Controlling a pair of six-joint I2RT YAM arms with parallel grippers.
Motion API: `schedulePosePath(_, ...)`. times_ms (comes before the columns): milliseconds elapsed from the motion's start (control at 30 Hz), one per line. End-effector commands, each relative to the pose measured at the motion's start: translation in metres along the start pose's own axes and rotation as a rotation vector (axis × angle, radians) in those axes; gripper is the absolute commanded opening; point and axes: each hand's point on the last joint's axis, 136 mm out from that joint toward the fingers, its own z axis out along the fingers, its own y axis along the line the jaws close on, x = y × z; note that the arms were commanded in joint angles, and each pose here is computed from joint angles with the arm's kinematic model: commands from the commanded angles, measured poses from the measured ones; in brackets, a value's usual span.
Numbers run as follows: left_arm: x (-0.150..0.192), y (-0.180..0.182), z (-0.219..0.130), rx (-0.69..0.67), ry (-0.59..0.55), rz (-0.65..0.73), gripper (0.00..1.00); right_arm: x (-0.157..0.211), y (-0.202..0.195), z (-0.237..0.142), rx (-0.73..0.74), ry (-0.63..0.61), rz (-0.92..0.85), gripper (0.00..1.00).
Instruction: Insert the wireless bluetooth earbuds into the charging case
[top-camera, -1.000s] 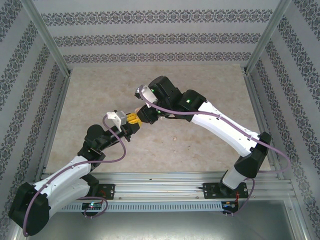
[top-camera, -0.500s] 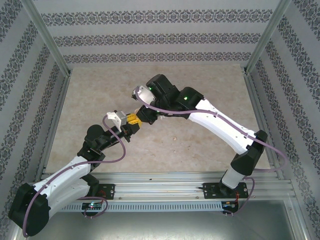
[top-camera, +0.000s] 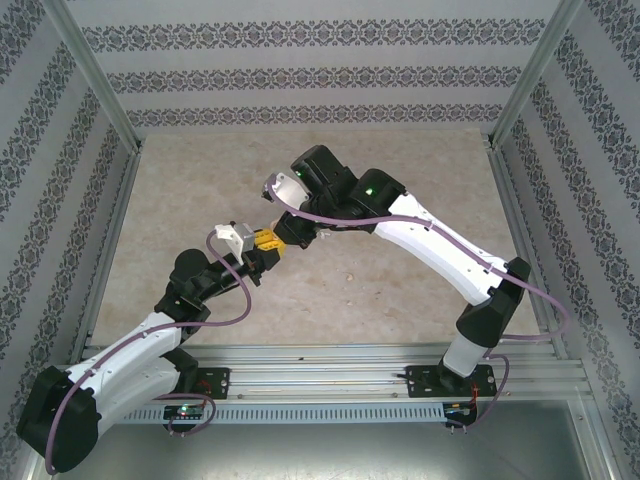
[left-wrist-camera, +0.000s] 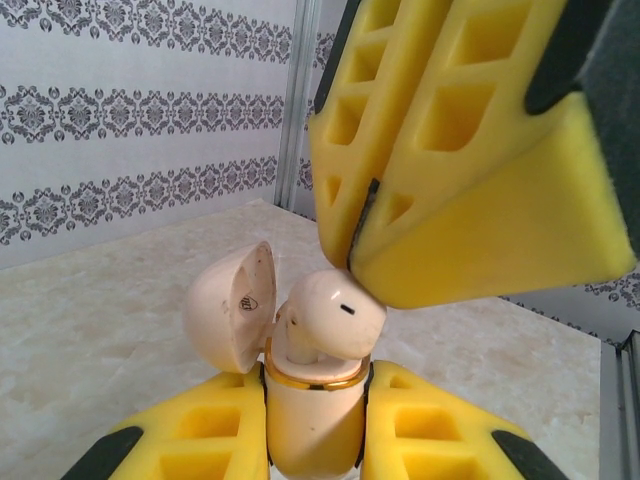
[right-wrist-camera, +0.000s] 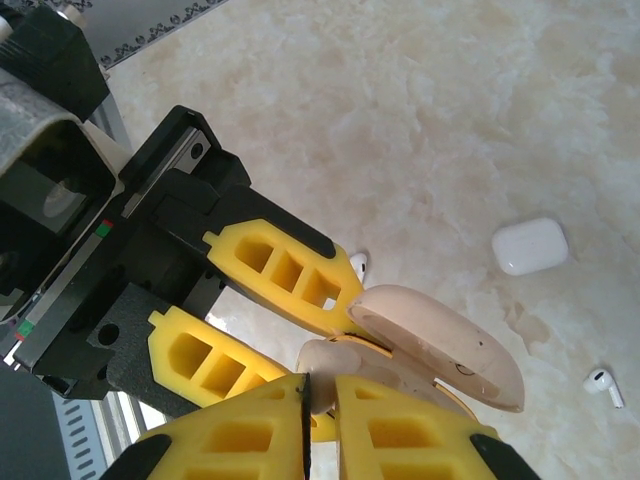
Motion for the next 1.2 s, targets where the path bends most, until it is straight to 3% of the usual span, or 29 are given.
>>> schedulePosePath(0,-0.022,-0.021,-0.002,0.100,-0.066,0.031,0.00,-0.006,-0.005,0.007,-0.001,-0.002,-0.014,0.16)
schedulePosePath(167,-0.021,-0.020,-0.002,0.095,-0.063,0.033,0.00,-0.010,-0.007,0.000,0.012,-0.031,0.019,0.16)
schedulePosePath(300,-0.019,-0.018,-0.002,0.084,-0.061,0.035,0.00,-0.020,-0.012,-0.022,0.050,-0.126,0.085,0.19)
schedulePosePath(600,-0.022,-0.014,-0.001,0.067,-0.087,0.031,0.00,-0.010,-0.044,-0.069,0.112,-0.323,0.397,0.54)
schedulePosePath(800,-0.028,-0.016,0.001,0.080,-0.118,0.018,0.00,0.009,-0.045,-0.060,-0.057,-0.407,0.648,0.67)
schedulePosePath(1000,-0.037,-0.018,0.003,0.102,-0.147,0.007,0.00,0.006,-0.033,-0.038,-0.242,-0.420,0.761,0.70)
schedulePosePath(1167,-0.041,-0.020,0.004,0.113,-0.161,0.003,0.00,0.000,-0.029,-0.030,-0.305,-0.413,0.781,0.70)
